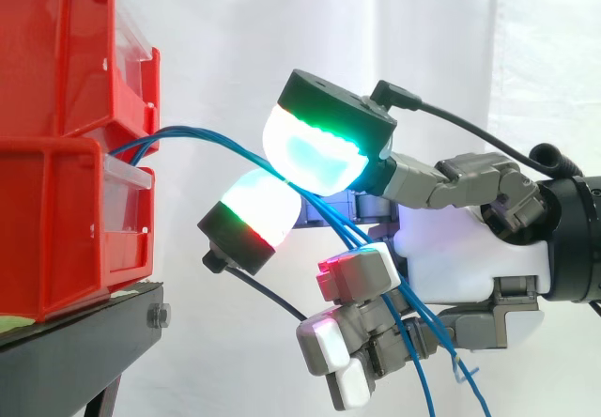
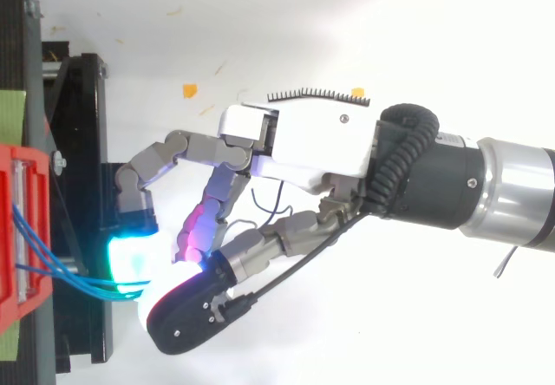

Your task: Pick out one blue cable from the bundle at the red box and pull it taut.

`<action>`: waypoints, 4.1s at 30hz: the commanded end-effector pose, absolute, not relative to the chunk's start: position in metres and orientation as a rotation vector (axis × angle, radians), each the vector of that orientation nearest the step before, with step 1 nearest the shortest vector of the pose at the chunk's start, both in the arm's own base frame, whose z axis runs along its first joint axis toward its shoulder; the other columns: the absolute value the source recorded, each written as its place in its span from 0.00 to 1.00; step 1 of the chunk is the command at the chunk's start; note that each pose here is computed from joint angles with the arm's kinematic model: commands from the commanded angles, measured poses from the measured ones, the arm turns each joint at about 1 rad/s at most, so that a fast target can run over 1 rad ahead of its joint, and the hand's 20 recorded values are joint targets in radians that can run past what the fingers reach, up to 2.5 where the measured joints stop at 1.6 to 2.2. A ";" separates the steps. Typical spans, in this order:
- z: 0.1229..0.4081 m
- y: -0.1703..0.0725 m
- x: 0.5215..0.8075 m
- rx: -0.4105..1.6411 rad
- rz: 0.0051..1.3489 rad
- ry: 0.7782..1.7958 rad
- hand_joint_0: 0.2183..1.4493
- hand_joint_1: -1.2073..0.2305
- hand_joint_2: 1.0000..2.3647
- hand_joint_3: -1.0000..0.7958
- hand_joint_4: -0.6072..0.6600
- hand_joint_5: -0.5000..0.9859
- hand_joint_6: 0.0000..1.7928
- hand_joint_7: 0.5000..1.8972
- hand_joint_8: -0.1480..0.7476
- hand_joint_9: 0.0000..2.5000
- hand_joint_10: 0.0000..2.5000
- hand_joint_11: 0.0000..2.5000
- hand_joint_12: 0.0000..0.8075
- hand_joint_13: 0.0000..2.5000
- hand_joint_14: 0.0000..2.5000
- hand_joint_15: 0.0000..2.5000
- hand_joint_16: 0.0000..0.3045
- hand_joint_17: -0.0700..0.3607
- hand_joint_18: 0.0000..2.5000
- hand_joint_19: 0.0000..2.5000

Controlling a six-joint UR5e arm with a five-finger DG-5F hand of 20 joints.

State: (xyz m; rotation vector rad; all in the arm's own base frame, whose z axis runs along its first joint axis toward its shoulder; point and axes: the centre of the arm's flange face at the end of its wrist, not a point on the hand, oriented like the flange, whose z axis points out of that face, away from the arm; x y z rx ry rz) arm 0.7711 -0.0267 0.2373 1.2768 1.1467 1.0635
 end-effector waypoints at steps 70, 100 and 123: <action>0.238 -0.027 0.771 1.275 1.070 1.155 0.40 0.20 0.01 0.43 0.40 0.29 0.54 0.33 0.48 0.59 0.02 0.39 0.45 0.47 0.01 0.28 0.17 0.43 0.40 0.27; 0.248 -0.024 0.775 1.279 1.106 1.165 0.20 0.51 0.43 0.44 0.42 0.30 0.51 0.36 0.58 0.59 0.01 0.33 0.57 0.46 0.01 0.25 0.23 0.53 0.38 0.25; 0.249 -0.025 0.773 1.291 1.092 1.183 0.42 0.19 0.01 0.55 0.36 0.29 0.52 0.51 0.53 0.57 0.01 0.37 0.47 0.45 0.01 0.28 0.17 0.43 0.37 0.28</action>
